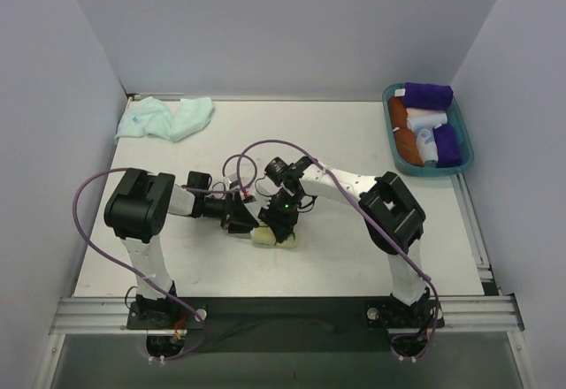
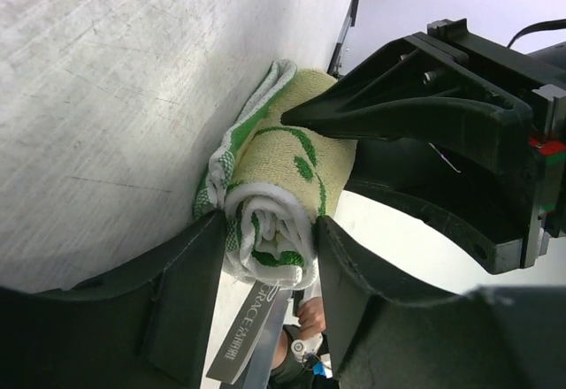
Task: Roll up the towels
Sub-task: Roll the towel
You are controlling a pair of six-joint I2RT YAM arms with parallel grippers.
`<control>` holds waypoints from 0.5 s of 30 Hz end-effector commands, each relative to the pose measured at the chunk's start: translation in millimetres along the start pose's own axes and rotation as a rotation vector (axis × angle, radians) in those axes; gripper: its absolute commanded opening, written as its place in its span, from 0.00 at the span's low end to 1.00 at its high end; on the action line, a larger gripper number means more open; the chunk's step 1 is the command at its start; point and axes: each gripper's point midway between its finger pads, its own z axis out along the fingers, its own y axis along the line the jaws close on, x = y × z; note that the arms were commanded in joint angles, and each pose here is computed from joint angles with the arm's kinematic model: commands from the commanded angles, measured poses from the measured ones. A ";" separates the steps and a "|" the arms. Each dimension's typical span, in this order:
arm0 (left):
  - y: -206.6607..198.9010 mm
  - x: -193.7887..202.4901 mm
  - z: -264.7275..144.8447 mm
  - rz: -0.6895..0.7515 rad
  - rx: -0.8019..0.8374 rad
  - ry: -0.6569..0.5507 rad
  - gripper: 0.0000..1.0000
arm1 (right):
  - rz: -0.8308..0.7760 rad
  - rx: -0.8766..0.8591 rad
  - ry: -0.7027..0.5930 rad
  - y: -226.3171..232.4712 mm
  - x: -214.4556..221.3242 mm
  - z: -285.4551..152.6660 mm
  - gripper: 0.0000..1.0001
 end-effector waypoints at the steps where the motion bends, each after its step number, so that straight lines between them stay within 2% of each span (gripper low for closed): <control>1: -1.8 2.1 3.9 0.007 0.027 0.022 0.53 | 0.030 0.048 0.108 -9.7 24.1 7.9 0.00; 3: -1.5 3.8 4.8 0.004 0.022 0.028 0.50 | 0.033 0.070 0.104 -13.2 22.2 6.8 0.00; 6: -1.8 6.2 6.2 0.004 0.026 0.038 0.53 | 0.037 0.081 0.102 -15.7 21.6 6.1 0.00; 8: -1.8 6.5 7.0 0.007 0.026 0.041 0.51 | 0.035 0.085 0.104 -15.6 21.4 6.5 0.00; 9: -2.9 5.2 6.6 0.009 0.028 0.040 0.43 | 0.033 0.088 0.101 -15.8 20.5 5.7 0.00; 10: -3.2 4.9 6.5 0.011 0.026 0.038 0.23 | 0.032 0.092 0.103 -15.9 20.6 5.6 0.00; 13: -1.5 3.1 4.6 -0.008 0.021 0.028 0.00 | 0.018 0.117 0.093 -17.4 20.1 0.0 0.19; 15: 2.4 1.5 1.7 -0.028 0.012 0.018 0.00 | 0.000 0.147 0.075 -17.5 16.7 -8.6 0.28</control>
